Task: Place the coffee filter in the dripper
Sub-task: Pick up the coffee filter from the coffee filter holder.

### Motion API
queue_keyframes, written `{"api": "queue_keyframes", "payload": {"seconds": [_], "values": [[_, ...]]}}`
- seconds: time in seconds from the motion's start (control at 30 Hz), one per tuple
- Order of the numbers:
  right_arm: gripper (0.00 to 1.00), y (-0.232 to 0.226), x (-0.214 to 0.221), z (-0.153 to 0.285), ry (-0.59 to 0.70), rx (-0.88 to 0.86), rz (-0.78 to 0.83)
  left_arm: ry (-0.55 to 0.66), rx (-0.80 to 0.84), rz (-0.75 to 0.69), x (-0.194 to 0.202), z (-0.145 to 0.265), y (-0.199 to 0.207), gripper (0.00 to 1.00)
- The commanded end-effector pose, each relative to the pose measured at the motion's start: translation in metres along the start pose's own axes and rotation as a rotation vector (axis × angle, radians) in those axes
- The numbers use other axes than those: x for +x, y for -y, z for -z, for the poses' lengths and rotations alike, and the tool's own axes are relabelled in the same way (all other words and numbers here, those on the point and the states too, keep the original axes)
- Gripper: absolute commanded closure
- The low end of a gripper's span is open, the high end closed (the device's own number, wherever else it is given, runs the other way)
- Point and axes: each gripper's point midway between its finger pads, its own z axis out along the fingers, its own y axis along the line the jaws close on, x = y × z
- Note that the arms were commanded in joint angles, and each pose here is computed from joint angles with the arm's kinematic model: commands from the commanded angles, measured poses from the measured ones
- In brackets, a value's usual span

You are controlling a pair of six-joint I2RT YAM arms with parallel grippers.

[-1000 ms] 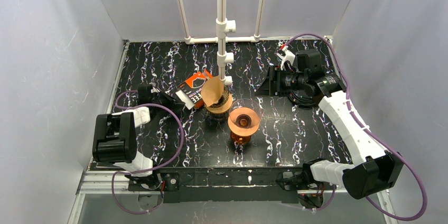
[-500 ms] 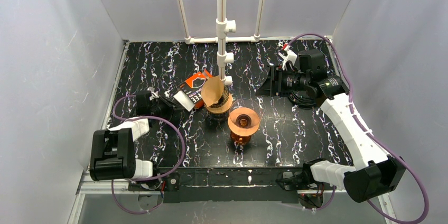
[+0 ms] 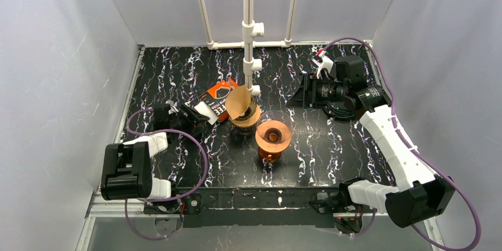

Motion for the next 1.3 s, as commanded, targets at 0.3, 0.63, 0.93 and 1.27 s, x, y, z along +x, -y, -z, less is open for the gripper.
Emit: {"api": "queue_keyframes", "payload": {"seconds": [0.3, 0.63, 0.93, 1.27], "values": [[0.32, -0.008, -0.016, 0.006, 0.051, -0.012, 0.039, 0.002, 0.014, -0.022, -0.018, -0.02, 0.01, 0.38], [0.32, -0.009, -0.017, 0.007, 0.052, -0.013, 0.04, 0.018, 0.027, -0.02, -0.025, -0.03, 0.012, 0.59], [0.32, -0.011, -0.015, 0.007, 0.047, -0.025, 0.036, 0.049, 0.046, -0.06, -0.031, -0.028, 0.018, 0.79], [0.32, -0.013, -0.015, 0.01, 0.054, -0.031, 0.038, 0.104, 0.107, -0.155, -0.037, -0.012, 0.038, 1.0]]}}
